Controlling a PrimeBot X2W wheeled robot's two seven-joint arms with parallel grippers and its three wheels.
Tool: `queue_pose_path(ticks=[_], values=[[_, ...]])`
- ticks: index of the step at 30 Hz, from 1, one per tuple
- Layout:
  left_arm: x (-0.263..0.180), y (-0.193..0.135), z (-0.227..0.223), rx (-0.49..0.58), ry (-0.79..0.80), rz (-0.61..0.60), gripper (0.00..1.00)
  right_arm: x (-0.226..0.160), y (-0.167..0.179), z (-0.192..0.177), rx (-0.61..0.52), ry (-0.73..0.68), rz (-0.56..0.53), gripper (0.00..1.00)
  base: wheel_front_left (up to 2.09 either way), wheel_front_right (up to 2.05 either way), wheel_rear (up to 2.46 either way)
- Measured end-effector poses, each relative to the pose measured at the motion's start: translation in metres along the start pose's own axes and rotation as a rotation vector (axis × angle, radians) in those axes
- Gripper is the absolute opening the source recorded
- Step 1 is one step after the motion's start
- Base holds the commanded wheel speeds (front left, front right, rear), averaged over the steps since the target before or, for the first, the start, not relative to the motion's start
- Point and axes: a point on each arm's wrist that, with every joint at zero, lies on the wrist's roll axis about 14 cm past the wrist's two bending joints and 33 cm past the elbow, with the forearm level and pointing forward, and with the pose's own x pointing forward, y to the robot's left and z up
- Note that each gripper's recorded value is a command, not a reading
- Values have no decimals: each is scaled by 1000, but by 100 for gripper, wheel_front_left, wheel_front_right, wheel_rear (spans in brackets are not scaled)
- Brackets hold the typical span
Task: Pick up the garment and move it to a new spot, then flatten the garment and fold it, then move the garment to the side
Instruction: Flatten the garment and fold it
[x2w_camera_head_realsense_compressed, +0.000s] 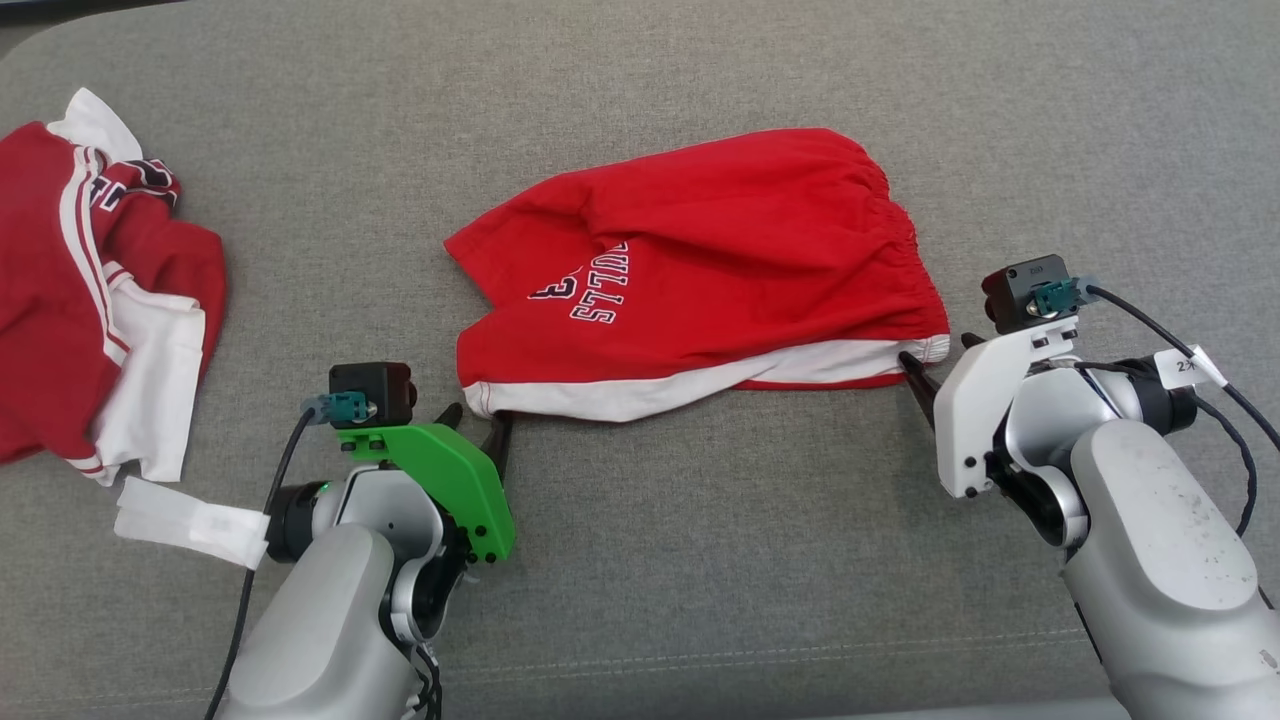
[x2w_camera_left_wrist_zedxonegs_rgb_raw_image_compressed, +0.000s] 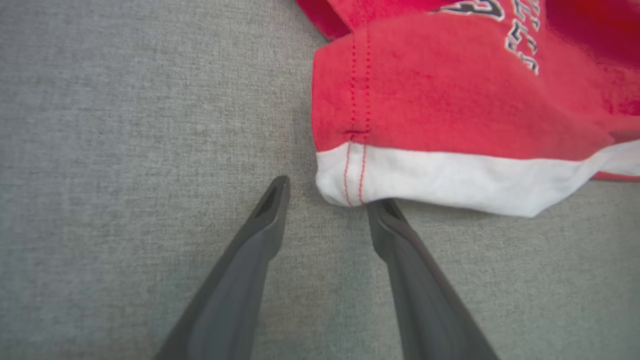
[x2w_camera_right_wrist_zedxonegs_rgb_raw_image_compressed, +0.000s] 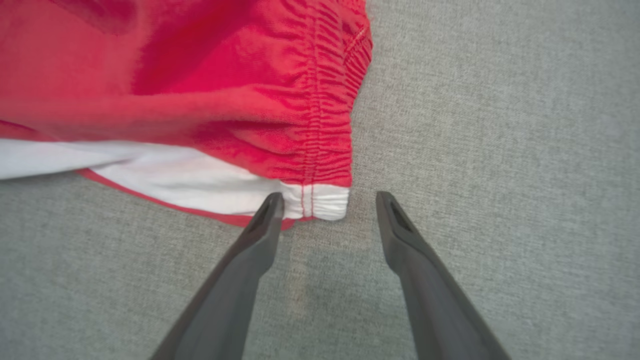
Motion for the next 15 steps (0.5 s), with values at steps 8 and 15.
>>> queue_pose_path(ticks=[8, 15], values=[[2, 0, 3, 1, -10, -5, 7, 2, 0, 1, 5, 1, 5, 0, 0, 0, 0], [-2, 1, 9, 14, -38, -6, 0, 0, 1, 6, 8, -21, 10, 0, 0, 0, 0]])
